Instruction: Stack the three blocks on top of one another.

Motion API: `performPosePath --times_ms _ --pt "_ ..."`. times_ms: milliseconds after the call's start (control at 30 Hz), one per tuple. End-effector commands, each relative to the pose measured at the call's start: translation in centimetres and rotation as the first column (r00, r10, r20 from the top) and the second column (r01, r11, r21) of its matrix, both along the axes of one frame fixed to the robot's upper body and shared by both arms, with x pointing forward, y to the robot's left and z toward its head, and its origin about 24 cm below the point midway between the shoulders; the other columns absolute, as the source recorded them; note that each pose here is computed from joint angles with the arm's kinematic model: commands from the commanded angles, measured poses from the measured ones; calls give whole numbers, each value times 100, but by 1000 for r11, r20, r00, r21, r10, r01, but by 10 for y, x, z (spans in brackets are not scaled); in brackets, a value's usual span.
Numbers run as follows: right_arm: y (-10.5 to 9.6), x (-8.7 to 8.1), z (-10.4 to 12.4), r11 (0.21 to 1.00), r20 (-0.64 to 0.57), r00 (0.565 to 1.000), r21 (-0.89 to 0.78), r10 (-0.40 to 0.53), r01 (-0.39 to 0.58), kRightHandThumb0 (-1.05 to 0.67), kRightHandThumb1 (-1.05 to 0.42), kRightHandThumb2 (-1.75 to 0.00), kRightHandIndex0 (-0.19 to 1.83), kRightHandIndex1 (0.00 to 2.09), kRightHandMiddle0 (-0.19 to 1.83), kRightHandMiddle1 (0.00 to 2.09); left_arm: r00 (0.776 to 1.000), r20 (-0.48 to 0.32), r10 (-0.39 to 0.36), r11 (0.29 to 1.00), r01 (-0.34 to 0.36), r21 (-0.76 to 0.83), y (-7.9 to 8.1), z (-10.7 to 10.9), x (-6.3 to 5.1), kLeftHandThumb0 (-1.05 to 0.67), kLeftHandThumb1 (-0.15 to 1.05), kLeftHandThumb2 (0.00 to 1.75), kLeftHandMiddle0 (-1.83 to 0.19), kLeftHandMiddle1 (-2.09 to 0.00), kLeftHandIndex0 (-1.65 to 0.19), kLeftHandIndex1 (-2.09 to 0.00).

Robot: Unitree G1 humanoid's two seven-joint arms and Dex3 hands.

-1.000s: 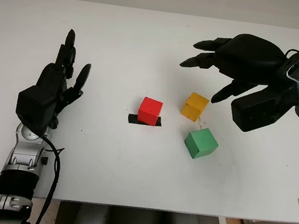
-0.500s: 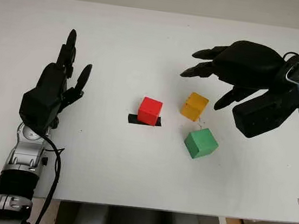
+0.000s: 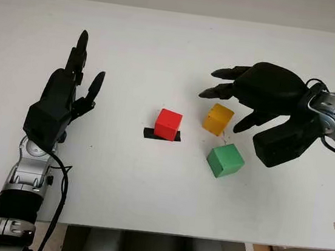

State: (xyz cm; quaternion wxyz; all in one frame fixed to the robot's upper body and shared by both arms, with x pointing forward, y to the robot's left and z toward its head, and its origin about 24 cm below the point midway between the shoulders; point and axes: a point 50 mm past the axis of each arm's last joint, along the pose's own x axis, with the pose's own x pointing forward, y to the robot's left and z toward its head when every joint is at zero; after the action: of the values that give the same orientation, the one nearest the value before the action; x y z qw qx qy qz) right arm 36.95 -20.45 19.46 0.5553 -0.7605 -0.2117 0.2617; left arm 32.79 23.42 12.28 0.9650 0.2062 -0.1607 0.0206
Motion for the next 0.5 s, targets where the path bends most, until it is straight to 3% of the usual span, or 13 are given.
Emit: performPosePath --times_ms 0,467 --pt "-1 0 -5 1000 -1 1000 2 3 -3 -44 -77 -5 30 6 52 8 1000 5 9 1000 -9 23 2 0 -3 -82 105 56 6 -6 8 -6" --pt "-4 2 -15 1000 3 1000 6 -8 8 -42 -78 -5 28 5 56 8 1000 12 17 999 -17 28 1 1 -3 -83 105 56 6 -5 8 -5"
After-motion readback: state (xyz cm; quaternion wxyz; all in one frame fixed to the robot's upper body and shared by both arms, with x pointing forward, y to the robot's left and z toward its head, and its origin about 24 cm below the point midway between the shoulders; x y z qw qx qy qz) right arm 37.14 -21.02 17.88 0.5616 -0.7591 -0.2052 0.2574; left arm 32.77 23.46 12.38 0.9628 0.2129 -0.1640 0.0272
